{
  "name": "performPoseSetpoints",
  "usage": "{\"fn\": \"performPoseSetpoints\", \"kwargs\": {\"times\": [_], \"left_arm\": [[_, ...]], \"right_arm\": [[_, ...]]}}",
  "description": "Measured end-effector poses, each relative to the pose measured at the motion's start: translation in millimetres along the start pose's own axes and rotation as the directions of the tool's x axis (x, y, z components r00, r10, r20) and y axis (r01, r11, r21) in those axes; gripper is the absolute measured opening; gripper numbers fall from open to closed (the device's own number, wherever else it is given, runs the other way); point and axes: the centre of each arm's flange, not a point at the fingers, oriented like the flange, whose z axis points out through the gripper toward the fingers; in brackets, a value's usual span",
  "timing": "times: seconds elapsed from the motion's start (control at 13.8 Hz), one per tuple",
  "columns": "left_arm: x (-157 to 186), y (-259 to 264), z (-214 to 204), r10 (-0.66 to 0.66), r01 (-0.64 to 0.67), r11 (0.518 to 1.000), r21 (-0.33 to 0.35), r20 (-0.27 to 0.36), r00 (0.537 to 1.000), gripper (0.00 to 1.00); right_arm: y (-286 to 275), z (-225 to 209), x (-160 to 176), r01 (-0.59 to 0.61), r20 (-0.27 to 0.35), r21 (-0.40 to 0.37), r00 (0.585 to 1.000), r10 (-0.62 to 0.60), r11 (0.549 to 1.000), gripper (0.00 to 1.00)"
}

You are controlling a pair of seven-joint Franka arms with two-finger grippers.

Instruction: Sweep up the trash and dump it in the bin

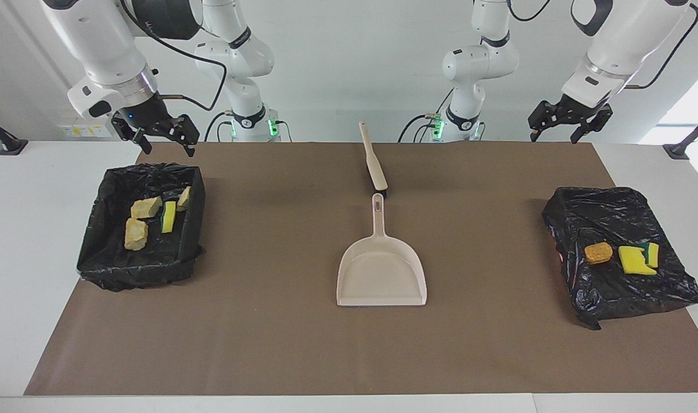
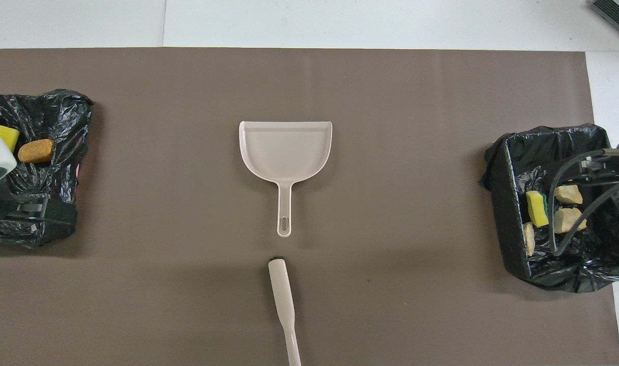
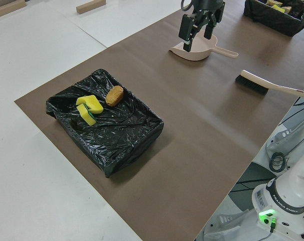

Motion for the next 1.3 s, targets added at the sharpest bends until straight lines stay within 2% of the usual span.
{"fn": "performPoseSetpoints", "kwargs": {"times": [0.14, 0.51, 0.8, 1.3], "left_arm": [[5.3, 1.9, -11.7, 0.004, -0.004, 1.000, 0.002, -0.023, 1.000, 1.00], [20.4, 2.1, -15.4, -0.075, 0.075, 0.997, -0.016, -0.022, 0.997, 1.00], [14.9, 2.2, -32.4, -0.108, 0.108, 0.994, -0.018, -0.007, 0.994, 1.00], [12.7, -17.1, -29.9, -0.133, 0.133, 0.991, -0.021, 0.004, 0.991, 1.00]], "right_arm": [[0.0, 0.0, 0.0, 0.000, 0.000, 0.000, 1.000, 0.000, 1.000, 1.00], [0.0, 0.0, 0.0, 0.000, 0.000, 0.000, 1.000, 0.000, 1.000, 1.00], [0.0, 0.0, 0.0, 0.000, 0.000, 0.000, 1.000, 0.000, 1.000, 1.00], [0.0, 0.0, 0.0, 0.000, 0.000, 0.000, 1.000, 0.000, 1.000, 1.00]]}}
